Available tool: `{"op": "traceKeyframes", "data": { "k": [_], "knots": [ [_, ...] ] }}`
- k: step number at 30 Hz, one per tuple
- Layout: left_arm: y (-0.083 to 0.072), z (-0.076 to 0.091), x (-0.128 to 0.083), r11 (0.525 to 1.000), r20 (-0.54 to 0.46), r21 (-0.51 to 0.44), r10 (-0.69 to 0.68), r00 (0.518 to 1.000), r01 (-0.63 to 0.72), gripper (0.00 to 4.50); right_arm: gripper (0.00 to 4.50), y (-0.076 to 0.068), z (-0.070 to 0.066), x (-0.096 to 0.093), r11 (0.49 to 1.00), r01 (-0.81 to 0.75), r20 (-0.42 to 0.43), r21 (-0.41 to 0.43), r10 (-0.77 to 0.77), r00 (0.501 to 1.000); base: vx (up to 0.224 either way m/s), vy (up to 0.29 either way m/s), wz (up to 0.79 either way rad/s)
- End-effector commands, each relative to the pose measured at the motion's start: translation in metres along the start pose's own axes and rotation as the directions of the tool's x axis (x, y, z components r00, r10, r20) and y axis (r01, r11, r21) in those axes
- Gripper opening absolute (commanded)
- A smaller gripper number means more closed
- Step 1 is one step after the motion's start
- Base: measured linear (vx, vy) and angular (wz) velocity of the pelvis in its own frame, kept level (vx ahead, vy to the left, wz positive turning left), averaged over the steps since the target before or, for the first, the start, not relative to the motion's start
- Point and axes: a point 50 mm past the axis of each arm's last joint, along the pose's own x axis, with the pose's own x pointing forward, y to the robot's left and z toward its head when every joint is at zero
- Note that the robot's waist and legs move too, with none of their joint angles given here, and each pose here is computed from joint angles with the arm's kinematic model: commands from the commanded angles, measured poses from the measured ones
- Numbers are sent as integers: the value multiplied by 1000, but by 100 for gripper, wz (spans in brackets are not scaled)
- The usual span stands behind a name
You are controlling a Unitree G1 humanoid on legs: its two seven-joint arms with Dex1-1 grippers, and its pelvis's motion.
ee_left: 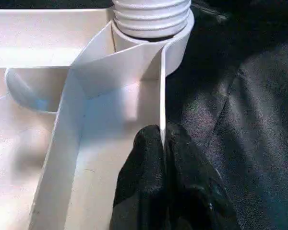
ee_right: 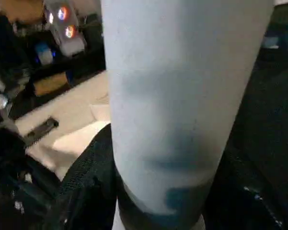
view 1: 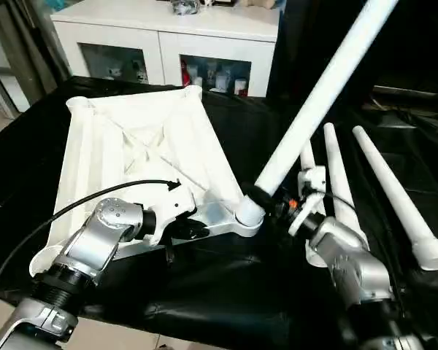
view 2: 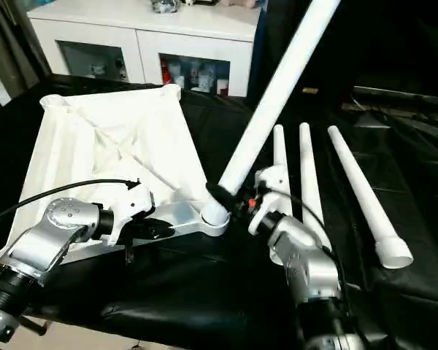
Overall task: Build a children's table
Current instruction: Insert table leg to table base
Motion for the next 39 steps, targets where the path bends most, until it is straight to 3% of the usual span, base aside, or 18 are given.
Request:
{"op": "traceKeyframes", "data": {
  "k": [1,10,21,27,32,39],
  "knots": [
    [9,3,-7,998,-24,28,50,998,-49,0,188,0,-19,-6,1000,-19,-142,-4,18,990,0,0,0],
    [5,3,-3,999,-17,29,43,999,-42,0,188,0,-10,-1,985,-171,-250,-37,157,955,0,0,0],
    [-3,2,-3,999,-4,48,-7,1000,7,0,188,-4,-23,-2,943,-333,-406,6,306,861,0,0,0],
    [-7,2,-5,996,0,68,-52,999,51,0,188,-3,-27,-2,921,-389,-425,32,365,828,0,0,0],
    [-14,2,-11,978,-17,124,-167,986,168,0,188,2,-30,-10,866,-493,-430,88,479,765,0,0,0],
    [-4,5,-14,988,-5,107,-109,994,109,0,188,-2,-32,-13,876,-474,-415,89,465,782,0,0,0]
  ]
}}
